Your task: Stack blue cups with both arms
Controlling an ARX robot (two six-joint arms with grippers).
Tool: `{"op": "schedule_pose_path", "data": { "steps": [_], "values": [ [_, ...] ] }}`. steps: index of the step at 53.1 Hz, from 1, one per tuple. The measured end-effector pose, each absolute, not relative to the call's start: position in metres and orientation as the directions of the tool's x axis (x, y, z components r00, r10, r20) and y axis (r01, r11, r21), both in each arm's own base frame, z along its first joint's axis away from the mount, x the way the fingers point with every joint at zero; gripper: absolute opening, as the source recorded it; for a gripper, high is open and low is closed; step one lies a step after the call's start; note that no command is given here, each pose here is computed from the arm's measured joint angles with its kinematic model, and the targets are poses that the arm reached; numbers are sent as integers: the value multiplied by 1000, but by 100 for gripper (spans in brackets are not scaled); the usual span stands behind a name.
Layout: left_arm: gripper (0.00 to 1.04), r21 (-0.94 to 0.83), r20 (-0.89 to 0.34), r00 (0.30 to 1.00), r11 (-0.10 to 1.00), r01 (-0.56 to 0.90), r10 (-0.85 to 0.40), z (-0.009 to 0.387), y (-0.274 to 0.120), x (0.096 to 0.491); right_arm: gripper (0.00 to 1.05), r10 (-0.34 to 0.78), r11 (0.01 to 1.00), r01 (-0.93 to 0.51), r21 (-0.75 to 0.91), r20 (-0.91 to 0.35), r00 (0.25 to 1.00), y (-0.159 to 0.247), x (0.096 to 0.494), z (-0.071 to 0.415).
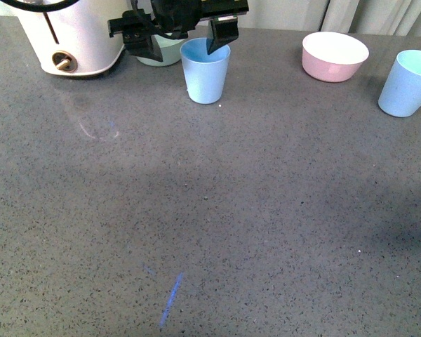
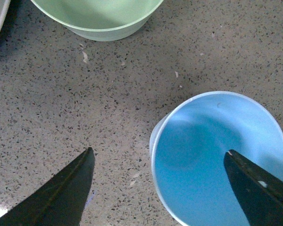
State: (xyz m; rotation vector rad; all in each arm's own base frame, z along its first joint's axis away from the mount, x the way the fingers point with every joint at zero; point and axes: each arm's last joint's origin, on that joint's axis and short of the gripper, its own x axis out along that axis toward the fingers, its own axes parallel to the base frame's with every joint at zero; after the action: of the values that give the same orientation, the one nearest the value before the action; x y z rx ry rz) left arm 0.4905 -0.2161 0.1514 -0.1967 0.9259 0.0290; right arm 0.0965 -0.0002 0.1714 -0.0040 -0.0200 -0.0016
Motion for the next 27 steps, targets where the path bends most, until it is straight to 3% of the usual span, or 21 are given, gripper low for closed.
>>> {"op": "schedule_pose_path", "data": {
  "steps": [27],
  "values": [
    [8, -215, -827, 552, 966, -144, -102, 147, -229, 484, 96, -2, 1000, 2, -4, 20, 1000, 0, 97, 171]
  ]
}}
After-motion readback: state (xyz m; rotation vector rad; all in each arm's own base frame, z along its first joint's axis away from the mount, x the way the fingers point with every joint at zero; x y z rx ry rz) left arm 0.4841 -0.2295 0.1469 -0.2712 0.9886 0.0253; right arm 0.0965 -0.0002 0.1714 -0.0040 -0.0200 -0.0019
